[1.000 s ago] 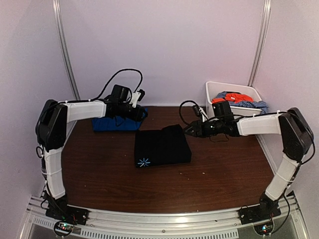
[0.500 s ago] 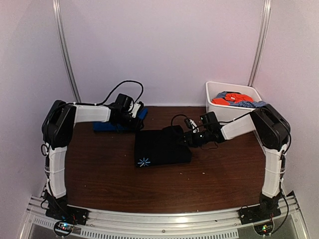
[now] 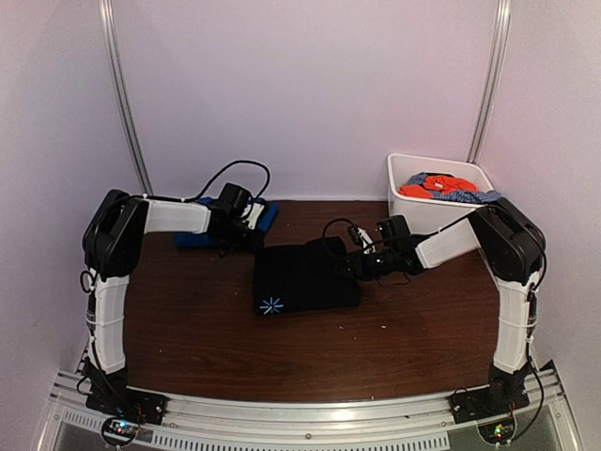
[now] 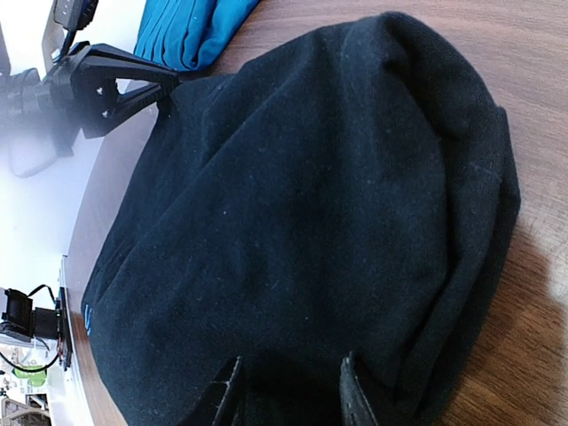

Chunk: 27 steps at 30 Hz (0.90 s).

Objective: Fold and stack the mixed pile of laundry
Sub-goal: Smooth out the square-folded T-shirt at the center of the board.

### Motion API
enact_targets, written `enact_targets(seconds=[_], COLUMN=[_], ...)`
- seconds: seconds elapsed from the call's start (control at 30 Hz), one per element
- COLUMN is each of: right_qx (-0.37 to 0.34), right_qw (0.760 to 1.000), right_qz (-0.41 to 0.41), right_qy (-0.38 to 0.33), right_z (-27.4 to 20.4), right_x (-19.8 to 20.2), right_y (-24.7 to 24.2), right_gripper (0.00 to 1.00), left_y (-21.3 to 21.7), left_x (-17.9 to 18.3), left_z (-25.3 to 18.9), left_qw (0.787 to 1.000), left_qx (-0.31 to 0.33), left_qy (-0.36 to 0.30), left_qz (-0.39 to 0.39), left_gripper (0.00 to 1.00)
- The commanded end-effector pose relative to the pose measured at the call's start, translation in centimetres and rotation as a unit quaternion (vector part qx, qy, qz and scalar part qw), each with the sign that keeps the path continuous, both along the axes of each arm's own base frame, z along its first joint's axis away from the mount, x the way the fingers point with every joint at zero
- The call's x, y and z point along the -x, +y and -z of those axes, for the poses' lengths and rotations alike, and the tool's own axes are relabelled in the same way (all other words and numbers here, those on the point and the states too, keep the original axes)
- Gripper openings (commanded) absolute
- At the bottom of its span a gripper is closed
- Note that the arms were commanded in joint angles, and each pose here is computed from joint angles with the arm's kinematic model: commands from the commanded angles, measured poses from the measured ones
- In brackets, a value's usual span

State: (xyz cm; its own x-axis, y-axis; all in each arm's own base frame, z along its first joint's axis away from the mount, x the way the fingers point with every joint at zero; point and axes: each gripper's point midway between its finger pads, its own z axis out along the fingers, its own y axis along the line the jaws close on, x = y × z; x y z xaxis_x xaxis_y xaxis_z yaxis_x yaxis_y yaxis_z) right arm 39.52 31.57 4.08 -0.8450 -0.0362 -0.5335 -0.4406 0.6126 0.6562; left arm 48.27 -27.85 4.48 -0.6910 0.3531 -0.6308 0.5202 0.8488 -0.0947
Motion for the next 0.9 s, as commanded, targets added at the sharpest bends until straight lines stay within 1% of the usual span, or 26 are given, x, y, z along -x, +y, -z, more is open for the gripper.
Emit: enact_targets(seconds=[0.0,0.13,0.23,0.33,0.43,0.53,0.57,0.63,0.7,0.73,0.77,0.87], right_qx=[0.035,0.04,0.044,0.045,0.047,0.035,0.019,-0.012,-0.032,-0.039,-0.045,-0.041], right_qw=[0.999,0.998,0.998,0.998,0.998,0.999,0.999,1.0,0.998,0.997,0.996,0.996], right_qz=[0.013,0.015,0.017,0.017,0.016,0.004,-0.006,-0.023,-0.036,-0.039,-0.04,-0.044], right_qy=[0.031,0.034,0.038,0.043,0.045,0.038,0.029,-0.004,-0.037,-0.05,-0.062,-0.072], right_z=[3.2,3.5,3.8,4.2,4.3,3.1,1.8,-1.7,-5.3,-6.7,-7.9,-8.6], right_x=[1.3,1.7,1.9,2.3,2.6,2.7,2.8,2.5,1.9,1.4,0.8,-1.1], right_y=[-1.0,-1.4,-1.5,-1.7,-1.7,-1.1,-0.5,0.7,1.8,2.2,2.6,3.6], right_gripper=[0.37,0.37,0.37,0.36,0.35,0.36,0.37,0.42,0.44,0.44,0.44,0.43], left_y=[1.0,2.5,4.0,4.0,4.6,5.2,5.0,4.2,3.0,2.2,1.4,-1.0], left_x=[-0.4,-1.0,-1.6,-1.9,-2.2,-2.3,-2.1,-1.5,-0.3,0.3,0.8,2.5], left_z=[-0.4,-1.6,-2.4,-2.5,-2.2,-2.7,-3.2,-5.5,-7.0,-7.6,-7.9,-7.7], left_qw=[1.0,0.999,0.998,0.997,0.997,0.995,0.996,0.995,0.994,0.993,0.992,0.991], left_qx=[0.015,0.026,0.021,0.025,0.014,0.006,0.01,0.035,0.062,0.076,0.089,0.105], left_qy=[-0.005,-0.015,-0.029,-0.033,-0.036,-0.046,-0.047,-0.068,-0.081,-0.085,-0.085,-0.08], left_qz=[-0.014,-0.033,-0.057,-0.059,-0.074,-0.085,-0.081,-0.061,-0.035,-0.023,-0.011,0.019], left_gripper=[0.0,0.0,0.0,0.0,0.0,0.0,0.08,0.27,0.39,0.42,0.43,0.43])
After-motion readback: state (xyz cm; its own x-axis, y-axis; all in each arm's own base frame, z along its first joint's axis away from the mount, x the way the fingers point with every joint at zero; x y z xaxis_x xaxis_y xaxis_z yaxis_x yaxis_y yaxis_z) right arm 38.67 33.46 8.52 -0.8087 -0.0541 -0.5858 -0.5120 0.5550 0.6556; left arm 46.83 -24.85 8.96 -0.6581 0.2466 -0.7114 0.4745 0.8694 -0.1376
